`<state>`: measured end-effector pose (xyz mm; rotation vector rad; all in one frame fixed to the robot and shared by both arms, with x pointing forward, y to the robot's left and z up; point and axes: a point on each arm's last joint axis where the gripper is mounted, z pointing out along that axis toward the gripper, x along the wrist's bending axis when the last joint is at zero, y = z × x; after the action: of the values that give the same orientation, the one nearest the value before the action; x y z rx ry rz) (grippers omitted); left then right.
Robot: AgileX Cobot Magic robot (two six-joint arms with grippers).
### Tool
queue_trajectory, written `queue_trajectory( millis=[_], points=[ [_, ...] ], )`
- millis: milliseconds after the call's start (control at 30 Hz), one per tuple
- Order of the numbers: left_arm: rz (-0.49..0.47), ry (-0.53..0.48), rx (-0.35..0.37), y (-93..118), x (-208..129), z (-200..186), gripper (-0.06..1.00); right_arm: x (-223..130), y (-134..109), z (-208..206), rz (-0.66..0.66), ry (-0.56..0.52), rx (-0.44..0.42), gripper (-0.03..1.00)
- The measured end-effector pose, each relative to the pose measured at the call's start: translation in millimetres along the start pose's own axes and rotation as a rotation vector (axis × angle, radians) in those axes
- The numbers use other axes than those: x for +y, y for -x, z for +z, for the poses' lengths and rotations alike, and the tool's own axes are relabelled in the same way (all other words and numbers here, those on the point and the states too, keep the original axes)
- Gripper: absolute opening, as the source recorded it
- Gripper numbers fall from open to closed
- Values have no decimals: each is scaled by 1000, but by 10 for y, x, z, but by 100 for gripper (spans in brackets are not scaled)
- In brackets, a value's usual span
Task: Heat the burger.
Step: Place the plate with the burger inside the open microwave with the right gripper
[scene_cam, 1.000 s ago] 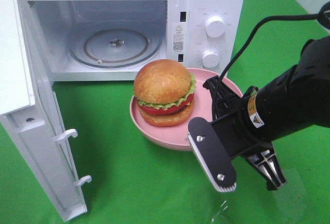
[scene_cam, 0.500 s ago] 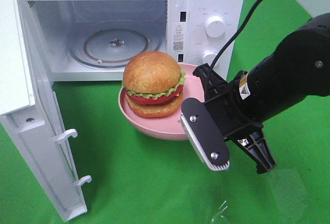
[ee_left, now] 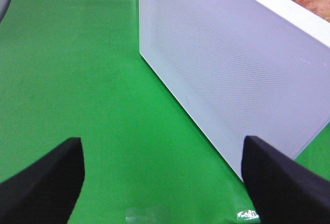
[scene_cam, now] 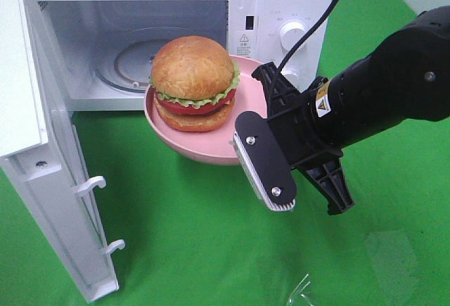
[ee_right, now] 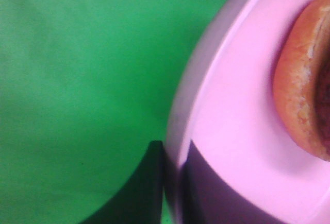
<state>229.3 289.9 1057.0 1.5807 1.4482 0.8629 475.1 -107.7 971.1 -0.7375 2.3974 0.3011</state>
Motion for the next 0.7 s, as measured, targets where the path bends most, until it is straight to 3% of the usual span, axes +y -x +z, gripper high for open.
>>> queue_trajectory(
  millis=[333,700],
  points=[
    [0,0,0,0,0,0,76,34,3,187,-9,7,10,3],
    [0,0,0,0,0,0,76,140,289,381,-33,22,-19,3]
  ],
)
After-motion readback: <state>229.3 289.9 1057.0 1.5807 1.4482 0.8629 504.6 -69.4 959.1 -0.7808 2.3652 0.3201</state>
